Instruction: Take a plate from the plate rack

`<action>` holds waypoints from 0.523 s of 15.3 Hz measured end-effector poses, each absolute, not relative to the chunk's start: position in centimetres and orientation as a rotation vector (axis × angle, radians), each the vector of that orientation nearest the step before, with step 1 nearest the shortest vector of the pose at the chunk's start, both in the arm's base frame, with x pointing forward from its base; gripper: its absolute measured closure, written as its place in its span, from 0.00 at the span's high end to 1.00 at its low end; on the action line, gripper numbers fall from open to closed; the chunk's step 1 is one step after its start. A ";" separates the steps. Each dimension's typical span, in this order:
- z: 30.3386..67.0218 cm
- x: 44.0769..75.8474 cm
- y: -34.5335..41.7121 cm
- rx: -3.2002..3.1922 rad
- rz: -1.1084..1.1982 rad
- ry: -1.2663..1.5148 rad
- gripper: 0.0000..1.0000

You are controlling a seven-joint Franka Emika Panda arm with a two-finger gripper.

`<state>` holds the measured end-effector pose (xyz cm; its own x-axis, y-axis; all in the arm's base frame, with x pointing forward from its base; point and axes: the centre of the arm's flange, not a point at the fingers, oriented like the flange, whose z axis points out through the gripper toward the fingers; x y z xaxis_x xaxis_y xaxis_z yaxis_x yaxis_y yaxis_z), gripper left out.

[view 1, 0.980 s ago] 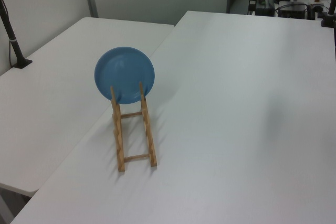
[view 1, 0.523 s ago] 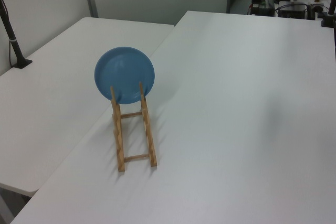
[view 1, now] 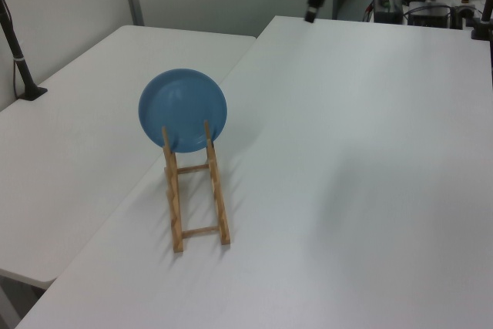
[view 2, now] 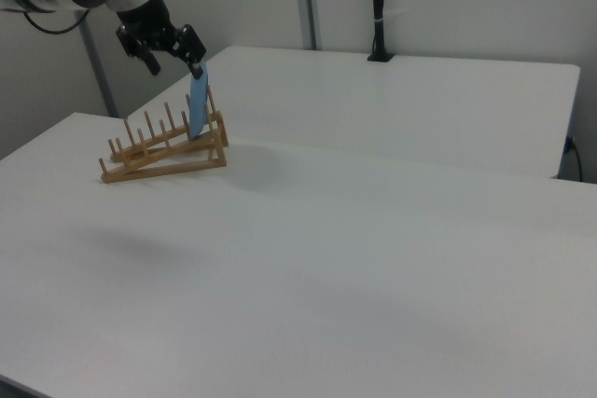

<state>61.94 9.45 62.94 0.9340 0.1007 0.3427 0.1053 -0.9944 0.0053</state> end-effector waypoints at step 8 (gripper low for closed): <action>57.9 67.1 18.9 -2.930 -1.059 0.057 0.99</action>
<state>67.14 18.86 57.88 0.7682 -0.0429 0.6387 -0.0256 -0.9990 -0.0363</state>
